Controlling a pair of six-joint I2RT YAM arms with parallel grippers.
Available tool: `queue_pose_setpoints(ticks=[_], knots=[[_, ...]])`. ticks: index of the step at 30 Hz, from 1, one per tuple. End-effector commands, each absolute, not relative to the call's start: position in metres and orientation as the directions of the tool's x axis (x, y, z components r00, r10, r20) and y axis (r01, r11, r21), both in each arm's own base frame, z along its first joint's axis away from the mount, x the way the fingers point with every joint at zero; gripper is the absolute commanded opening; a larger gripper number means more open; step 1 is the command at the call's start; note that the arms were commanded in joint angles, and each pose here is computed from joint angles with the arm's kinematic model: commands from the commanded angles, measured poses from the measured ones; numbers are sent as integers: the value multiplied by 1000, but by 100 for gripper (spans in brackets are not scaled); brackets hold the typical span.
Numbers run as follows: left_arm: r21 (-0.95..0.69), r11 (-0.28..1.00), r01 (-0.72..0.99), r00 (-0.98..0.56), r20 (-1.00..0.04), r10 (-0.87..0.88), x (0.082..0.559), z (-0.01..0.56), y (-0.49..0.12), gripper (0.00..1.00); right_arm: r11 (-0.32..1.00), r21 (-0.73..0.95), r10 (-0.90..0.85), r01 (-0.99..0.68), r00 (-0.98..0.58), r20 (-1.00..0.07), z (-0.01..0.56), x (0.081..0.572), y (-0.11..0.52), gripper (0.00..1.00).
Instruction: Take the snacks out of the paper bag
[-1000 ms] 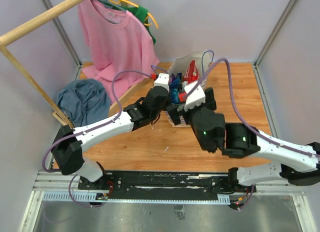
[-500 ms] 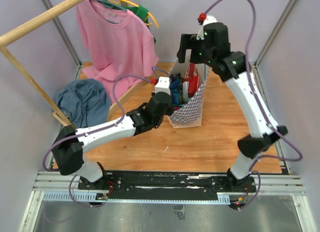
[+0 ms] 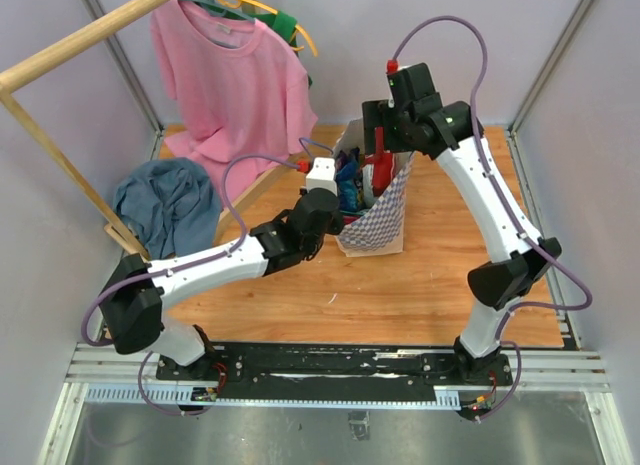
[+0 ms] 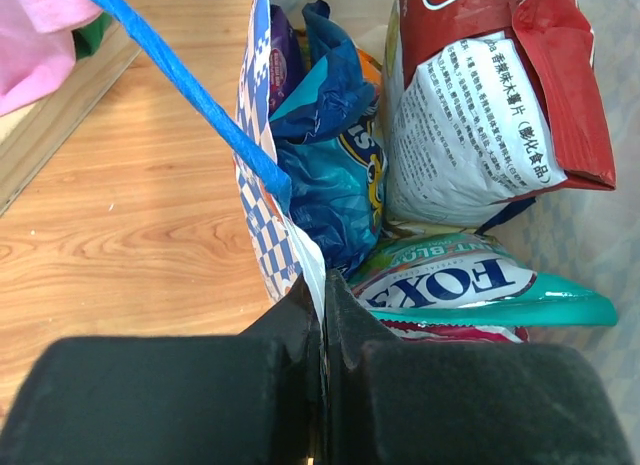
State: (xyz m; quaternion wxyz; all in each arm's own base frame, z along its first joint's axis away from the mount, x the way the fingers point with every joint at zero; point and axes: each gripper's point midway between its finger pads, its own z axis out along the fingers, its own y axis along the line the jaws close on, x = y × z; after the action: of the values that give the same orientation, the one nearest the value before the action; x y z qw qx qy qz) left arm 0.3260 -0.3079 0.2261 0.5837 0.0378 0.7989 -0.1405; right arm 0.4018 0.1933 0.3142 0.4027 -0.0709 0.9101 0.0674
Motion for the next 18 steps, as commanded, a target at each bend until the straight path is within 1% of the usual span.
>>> queue_pose_setpoints(ticks=[1, 5, 7, 9, 12, 16, 18], knots=[[-266, 930, 254, -178, -958, -225, 326, 282, -307, 2, 992, -58, -119, -114, -659, -742, 318, 395, 158, 96], [-260, 880, 397, -179, -963, -204, 318, 288, -322, 1, 988, -57, -143, -144, -695, -704, 293, 401, 165, 91], [-258, 867, 426, -204, -961, -186, 317, 288, -327, 1, 986, -23, -130, -162, -690, -712, 291, 404, 174, 88], [-244, 867, 435, -219, -962, -161, 317, 288, -330, 1, 984, 14, -111, -177, -674, -730, 296, 408, 182, 85], [-230, 873, 431, -224, -964, -144, 318, 286, -331, 1, 980, 22, -117, -197, -663, -739, 303, 414, 192, 82], [-225, 878, 423, -216, -966, -144, 320, 285, -329, 1, 977, -1, -151, -213, -689, -709, 295, 418, 200, 80], [-221, 882, 416, -215, -966, -141, 322, 285, -328, 1, 976, -19, -171, -218, -705, -688, 287, 418, 201, 77]])
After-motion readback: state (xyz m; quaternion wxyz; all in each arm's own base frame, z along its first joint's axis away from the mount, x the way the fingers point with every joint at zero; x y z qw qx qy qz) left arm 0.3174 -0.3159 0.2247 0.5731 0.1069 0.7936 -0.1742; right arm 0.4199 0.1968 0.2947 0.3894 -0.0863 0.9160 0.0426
